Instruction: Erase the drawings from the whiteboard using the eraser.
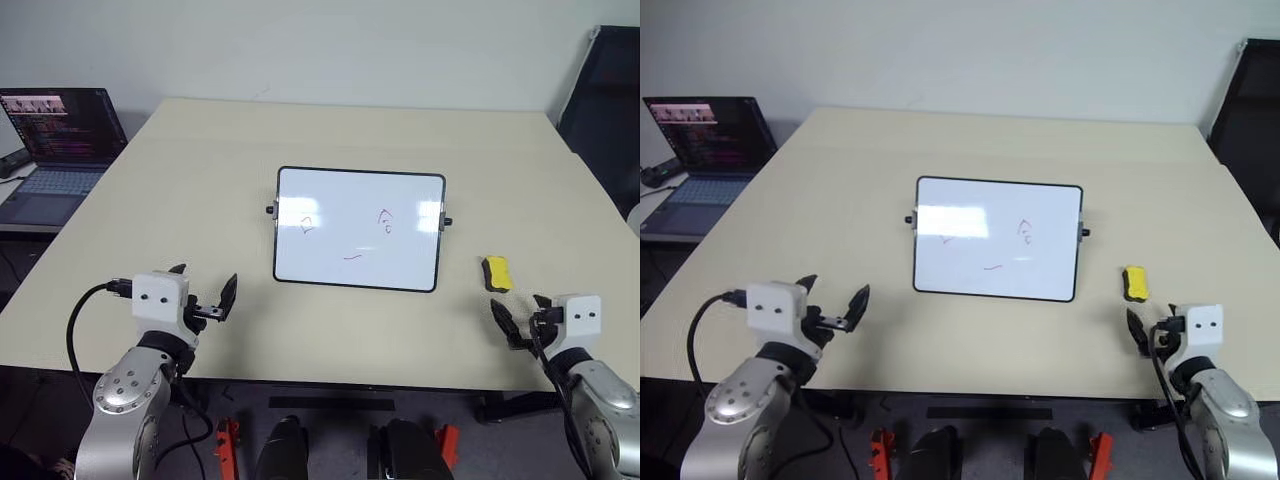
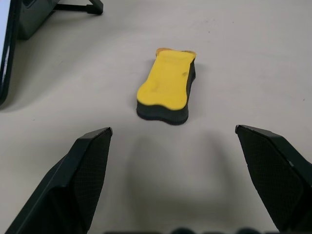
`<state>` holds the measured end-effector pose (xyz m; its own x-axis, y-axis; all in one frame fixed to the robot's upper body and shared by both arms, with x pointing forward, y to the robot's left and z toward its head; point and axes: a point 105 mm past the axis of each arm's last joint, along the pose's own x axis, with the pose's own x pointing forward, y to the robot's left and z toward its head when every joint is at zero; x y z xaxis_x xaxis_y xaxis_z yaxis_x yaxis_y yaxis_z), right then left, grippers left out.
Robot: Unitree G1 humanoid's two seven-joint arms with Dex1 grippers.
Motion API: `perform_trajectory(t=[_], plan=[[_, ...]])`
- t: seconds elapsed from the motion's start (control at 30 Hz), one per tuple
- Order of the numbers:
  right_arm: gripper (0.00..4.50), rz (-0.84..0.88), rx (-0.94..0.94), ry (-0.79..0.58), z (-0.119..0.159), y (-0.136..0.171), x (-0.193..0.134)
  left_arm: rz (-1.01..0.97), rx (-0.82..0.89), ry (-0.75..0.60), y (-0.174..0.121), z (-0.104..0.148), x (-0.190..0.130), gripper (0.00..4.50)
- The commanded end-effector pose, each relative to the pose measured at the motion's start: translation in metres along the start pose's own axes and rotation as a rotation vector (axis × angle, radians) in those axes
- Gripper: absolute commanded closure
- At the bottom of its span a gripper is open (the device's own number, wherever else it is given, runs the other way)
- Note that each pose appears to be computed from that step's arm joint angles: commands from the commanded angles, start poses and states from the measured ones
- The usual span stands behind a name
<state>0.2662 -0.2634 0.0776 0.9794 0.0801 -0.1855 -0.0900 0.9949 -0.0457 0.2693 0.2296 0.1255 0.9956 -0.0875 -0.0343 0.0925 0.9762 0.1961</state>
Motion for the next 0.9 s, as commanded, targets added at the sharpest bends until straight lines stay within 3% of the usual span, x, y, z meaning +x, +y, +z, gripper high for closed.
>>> perform_trajectory(t=[0.03,0.13,0.37,0.5,0.6,0.9], plan=[[0.06,0.016,0.02,-0.035,0.016,0.006,0.002,-0.038,0.032,-0.028,-0.008,0.007,0.003,0.0],[0.06,0.051,0.016,-0.002,0.013,0.018,0.005,-0.057,0.072,-0.011,-0.014,0.002,0.003,0.0],[0.06,0.045,0.035,-0.086,0.051,0.021,-0.003,-0.285,0.078,-0.07,-0.027,0.024,0.0,0.0],[0.06,0.036,0.077,-0.174,0.083,0.031,0.001,-0.466,0.174,-0.136,-0.028,0.048,0.007,0.0],[0.06,-0.059,0.11,-0.114,0.086,0.018,0.016,-0.627,0.195,-0.169,-0.047,0.072,0.023,0.0],[0.06,-0.179,0.165,0.051,0.084,0.01,0.033,-1.099,0.13,-0.162,-0.084,0.106,0.036,0.0]])
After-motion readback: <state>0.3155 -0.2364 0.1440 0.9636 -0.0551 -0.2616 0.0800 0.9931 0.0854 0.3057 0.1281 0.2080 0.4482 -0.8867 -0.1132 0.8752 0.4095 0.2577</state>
